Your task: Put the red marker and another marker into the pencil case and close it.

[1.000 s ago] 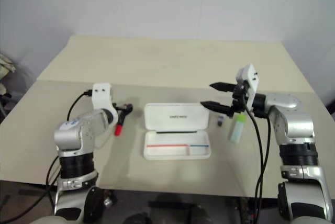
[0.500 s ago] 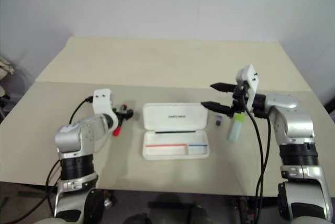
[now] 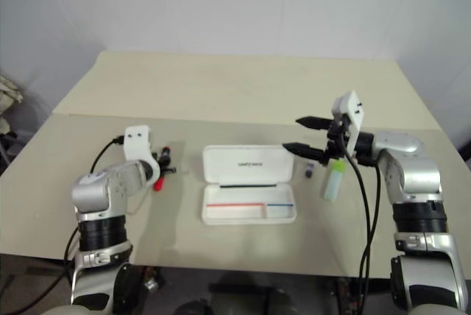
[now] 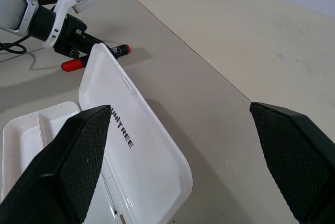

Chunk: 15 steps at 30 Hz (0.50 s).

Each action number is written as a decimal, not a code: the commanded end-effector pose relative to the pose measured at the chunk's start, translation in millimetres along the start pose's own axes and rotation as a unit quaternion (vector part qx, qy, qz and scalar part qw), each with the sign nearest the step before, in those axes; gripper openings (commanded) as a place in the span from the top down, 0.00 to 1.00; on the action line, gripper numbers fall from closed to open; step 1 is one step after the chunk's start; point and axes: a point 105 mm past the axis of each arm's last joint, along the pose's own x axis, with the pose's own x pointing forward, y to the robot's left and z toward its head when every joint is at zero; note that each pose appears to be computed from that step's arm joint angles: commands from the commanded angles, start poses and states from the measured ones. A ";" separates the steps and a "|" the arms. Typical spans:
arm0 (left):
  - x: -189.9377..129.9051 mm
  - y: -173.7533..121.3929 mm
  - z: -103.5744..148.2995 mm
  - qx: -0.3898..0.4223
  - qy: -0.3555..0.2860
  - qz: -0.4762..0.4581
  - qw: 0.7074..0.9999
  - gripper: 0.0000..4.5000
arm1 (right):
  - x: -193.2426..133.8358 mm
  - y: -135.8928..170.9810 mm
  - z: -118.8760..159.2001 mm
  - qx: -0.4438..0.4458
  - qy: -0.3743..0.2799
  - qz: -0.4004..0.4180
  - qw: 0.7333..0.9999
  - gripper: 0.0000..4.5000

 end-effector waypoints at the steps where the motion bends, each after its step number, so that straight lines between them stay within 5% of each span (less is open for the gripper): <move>1: -5.6 -1.9 15.1 0.019 -0.021 -0.005 1.000 0.87 | -2.3 -1.8 14.2 -0.024 -0.019 -0.003 1.000 0.00; 15: -48.0 -24.2 93.6 0.161 -0.140 -0.104 0.971 0.87 | -14.0 26.2 26.5 -0.024 -0.028 0.067 0.997 0.00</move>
